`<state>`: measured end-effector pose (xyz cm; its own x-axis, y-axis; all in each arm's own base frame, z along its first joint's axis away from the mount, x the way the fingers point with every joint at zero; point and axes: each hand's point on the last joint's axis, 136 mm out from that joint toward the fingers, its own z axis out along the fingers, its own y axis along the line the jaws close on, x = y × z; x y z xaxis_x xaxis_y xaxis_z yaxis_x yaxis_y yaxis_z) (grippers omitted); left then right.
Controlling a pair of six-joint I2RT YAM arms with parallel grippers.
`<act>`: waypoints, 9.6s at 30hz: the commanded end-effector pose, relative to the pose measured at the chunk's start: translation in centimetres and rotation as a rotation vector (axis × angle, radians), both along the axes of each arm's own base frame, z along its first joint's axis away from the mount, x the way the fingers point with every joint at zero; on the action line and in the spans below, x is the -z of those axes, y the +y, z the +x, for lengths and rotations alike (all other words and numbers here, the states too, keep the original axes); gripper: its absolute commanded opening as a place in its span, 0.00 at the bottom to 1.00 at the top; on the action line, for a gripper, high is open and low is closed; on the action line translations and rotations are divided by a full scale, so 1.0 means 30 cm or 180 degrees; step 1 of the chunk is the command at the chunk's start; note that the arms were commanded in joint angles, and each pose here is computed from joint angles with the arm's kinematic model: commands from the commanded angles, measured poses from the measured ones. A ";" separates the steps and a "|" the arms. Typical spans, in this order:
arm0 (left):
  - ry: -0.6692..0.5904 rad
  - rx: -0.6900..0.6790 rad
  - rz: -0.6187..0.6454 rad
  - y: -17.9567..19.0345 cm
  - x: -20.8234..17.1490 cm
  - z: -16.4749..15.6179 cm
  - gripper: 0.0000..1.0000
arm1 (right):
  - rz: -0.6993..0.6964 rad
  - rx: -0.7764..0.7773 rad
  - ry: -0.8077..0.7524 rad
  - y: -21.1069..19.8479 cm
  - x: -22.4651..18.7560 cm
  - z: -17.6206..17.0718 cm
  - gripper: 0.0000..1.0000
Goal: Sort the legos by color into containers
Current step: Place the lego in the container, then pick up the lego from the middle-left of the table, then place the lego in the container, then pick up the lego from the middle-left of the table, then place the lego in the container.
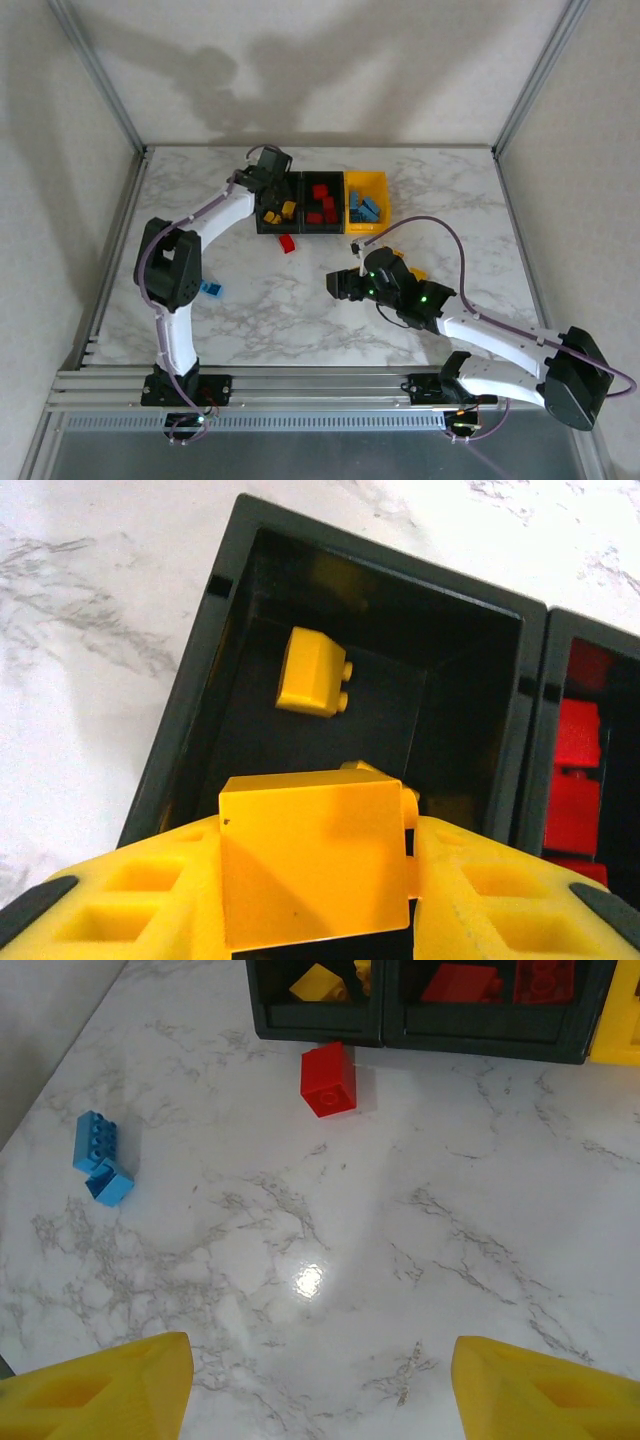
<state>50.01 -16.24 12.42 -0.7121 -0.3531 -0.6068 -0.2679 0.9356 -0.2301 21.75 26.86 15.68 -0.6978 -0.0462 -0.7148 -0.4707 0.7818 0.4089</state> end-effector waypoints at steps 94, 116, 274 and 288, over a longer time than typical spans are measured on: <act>0.0380 -0.1433 0.0090 0.584 0.172 -0.657 0.18 | 0.0042 -0.0531 -0.0277 0.187 -0.093 -0.072 0.69; -0.0043 0.0341 -0.0456 -0.323 -0.089 -0.354 0.19 | -0.0170 0.0983 0.0203 -0.267 -0.049 0.033 0.70; 0.0254 -0.0286 -0.0434 -0.208 0.074 -0.425 0.36 | 0.0009 0.1021 0.0007 -0.245 -0.102 0.061 0.73; 0.0052 0.0270 -0.0619 -0.579 -0.032 -0.184 0.34 | 0.0063 0.1376 0.0046 -0.382 -0.101 0.053 0.73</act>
